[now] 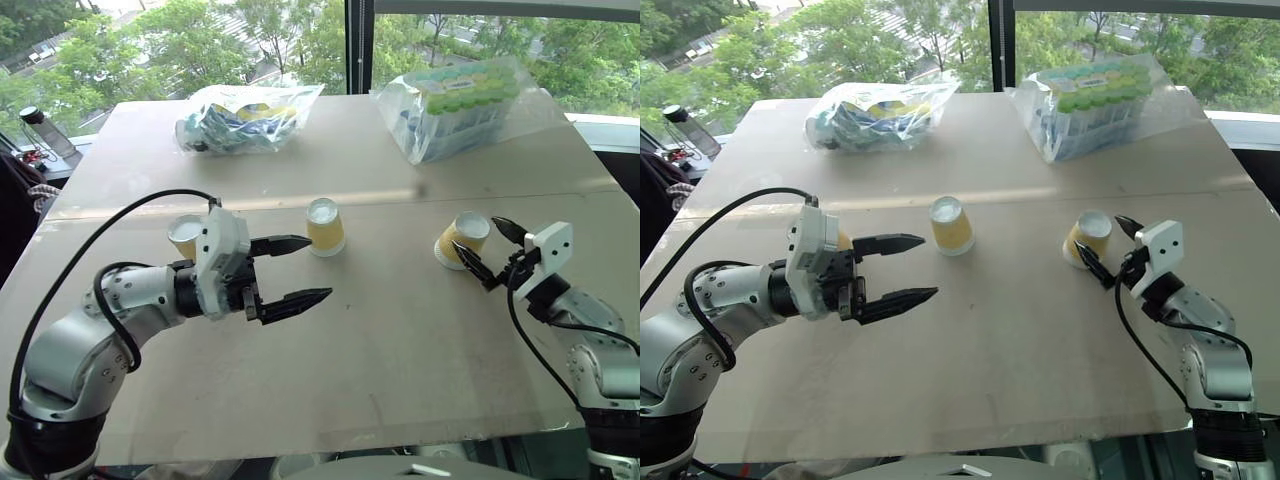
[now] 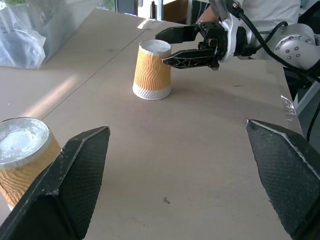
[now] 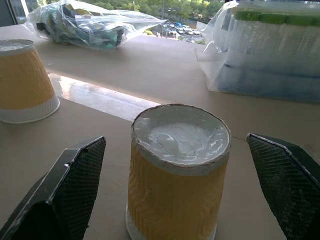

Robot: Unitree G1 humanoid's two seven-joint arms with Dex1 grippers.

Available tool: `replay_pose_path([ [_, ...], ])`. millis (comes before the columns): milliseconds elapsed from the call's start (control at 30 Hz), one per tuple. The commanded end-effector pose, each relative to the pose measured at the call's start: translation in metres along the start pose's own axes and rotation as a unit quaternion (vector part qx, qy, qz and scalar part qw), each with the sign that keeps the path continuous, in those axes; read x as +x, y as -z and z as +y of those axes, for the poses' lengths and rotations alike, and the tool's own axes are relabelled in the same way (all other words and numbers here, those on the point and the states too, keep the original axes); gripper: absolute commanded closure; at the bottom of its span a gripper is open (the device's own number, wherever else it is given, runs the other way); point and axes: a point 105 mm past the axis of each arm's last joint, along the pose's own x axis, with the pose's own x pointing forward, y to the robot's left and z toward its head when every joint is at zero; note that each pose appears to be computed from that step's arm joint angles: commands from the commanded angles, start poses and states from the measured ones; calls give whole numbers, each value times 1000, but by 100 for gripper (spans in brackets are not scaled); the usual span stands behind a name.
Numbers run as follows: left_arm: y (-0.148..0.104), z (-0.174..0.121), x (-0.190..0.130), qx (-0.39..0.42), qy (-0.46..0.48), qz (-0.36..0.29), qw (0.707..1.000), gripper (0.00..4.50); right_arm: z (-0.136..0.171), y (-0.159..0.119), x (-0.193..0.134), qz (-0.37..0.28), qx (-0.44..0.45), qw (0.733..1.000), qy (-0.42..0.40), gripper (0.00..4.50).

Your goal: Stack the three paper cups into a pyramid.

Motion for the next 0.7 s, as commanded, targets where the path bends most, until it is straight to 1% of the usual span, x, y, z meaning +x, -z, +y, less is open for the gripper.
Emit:
replay_pose_path([
  [33, -12, -1, -4, 29, -10, -7, 1000, 2, 3, 0, 9, 5, 5, 1000, -17, 0],
  [100, -12, -1, -4, 29, -10, -6, 1000, 2, 5, 1, 13, 5, 3, 1000, -24, 0],
  [233, -12, -1, -3, 27, -18, -11, 999, 2, -1, -6, 21, -18, 21, 1000, 9, 0],
  [333, -11, -1, -3, 22, -27, -15, 999, 0, 0, -7, 22, -21, 22, 1000, 7, 82],
  [367, -9, 0, -3, 22, -32, -14, 999, 0, 1, -6, 22, -20, 22, 1000, 6, 120],
  [400, -7, 1, -3, 23, -40, -16, 999, 0, 2, -6, 23, -17, 17, 1000, 3, 142],
  [467, -6, 2, -6, 16, -55, -27, 998, 0, 7, -5, 26, -12, 11, 1000, -9, 142],
  [567, 3, -1, -13, 9, -74, -20, 997, 0, 17, -6, 33, -8, 0, 1000, -30, 142],
  [700, 16, -5, -30, -7, -128, -24, 991, 0, 42, -20, 54, -27, -3, 996, -85, 142],
])
